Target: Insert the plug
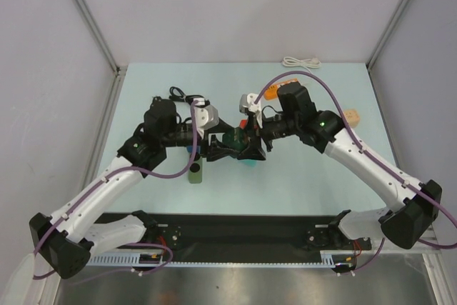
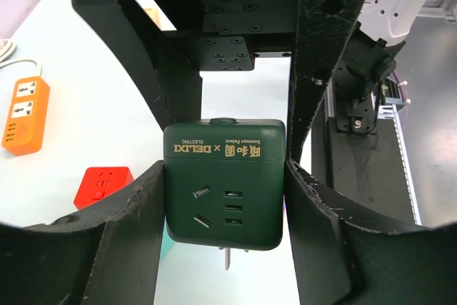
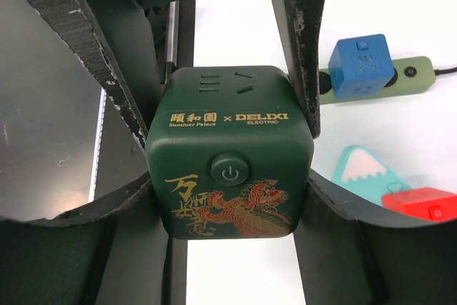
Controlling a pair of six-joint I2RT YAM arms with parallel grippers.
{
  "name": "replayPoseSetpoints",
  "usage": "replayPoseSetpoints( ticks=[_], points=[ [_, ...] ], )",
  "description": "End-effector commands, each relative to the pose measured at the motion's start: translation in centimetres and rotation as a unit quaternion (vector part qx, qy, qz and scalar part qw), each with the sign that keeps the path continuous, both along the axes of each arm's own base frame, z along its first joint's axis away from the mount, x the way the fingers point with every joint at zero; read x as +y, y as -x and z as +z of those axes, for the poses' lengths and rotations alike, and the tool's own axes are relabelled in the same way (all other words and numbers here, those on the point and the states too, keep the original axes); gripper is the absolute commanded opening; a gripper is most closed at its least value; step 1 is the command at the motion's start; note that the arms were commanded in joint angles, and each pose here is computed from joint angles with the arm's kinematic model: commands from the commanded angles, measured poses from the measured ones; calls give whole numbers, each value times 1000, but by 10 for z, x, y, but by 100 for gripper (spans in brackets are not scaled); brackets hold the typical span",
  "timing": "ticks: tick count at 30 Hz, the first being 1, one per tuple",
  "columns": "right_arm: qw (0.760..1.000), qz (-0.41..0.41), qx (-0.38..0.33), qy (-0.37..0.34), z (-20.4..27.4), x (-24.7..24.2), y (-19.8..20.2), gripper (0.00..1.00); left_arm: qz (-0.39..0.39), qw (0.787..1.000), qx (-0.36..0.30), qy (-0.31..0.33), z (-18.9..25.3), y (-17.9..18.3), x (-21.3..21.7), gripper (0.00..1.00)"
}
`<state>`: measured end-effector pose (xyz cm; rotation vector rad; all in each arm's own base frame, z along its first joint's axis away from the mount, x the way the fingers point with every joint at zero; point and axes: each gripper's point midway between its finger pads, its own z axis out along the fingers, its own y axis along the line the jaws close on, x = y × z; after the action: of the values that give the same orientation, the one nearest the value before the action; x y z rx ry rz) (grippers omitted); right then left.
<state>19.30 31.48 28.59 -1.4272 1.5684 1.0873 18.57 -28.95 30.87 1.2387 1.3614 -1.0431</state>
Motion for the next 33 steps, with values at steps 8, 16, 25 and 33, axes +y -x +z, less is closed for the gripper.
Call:
replayPoseSetpoints(
  ticks=[8, 16, 25, 33],
  points=[
    [998, -26, -8, -51, 22, 17, -18, 4, -11, 998, -57, 31, 14, 7, -3, 14],
    [995, -66, -60, -48, 16, -13, -34, 0, 86, 996, -24, 27, 19, -17, 8, 91],
    [986, -142, -70, 57, -39, -67, -75, 0, 132, 990, 51, 6, 11, -30, 8, 96],
    [979, -103, -98, 149, -100, -74, -93, 0, 236, 953, 187, -18, -13, -56, 35, 55]
  ],
)
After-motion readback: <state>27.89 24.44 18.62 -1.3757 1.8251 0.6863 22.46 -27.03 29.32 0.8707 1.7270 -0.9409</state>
